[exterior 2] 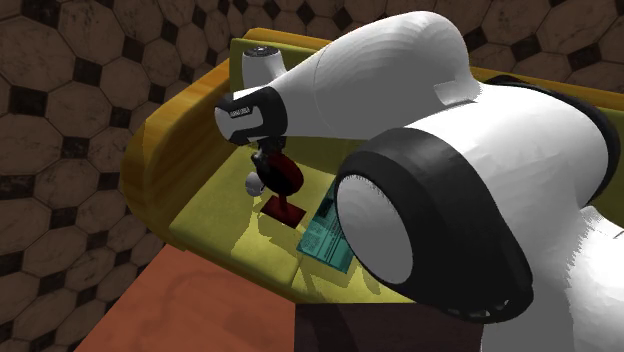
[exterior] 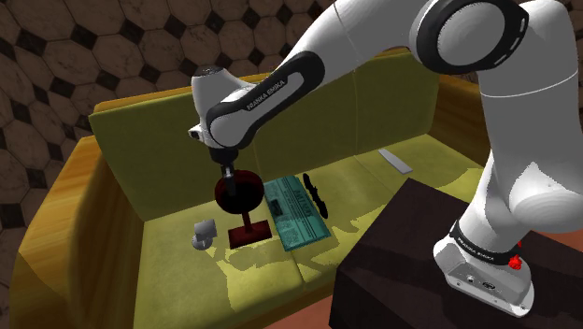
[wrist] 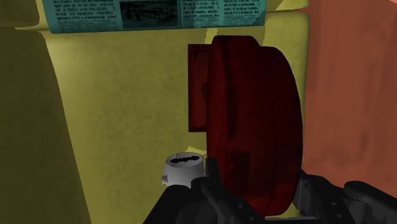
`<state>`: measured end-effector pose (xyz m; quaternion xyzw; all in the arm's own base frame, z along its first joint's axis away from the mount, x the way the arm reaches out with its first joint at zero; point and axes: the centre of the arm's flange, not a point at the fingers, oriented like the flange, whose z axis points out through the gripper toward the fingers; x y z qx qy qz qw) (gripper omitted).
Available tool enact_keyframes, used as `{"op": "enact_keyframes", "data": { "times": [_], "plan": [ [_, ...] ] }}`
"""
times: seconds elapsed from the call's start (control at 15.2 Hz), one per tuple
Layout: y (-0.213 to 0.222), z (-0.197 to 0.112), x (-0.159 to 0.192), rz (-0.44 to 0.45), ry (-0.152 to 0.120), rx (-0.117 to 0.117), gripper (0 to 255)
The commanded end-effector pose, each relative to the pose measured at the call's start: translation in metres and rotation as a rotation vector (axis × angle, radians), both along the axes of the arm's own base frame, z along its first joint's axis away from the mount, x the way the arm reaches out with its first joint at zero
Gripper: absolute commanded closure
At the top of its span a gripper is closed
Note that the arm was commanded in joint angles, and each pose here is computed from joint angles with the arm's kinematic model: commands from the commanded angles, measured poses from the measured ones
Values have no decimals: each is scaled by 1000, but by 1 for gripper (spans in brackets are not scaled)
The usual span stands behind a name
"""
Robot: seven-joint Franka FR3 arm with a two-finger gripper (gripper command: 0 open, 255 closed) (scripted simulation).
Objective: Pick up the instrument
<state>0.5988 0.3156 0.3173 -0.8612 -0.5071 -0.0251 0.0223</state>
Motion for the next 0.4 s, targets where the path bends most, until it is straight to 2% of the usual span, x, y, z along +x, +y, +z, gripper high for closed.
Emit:
{"op": "enact_keyframes", "data": {
  "times": [0.0, 0.33],
  "plan": [
    [0, 12, 0, 0, -1, 0, 255],
    [0, 29, 0, 0, -1, 0, 255]
  ]
}}
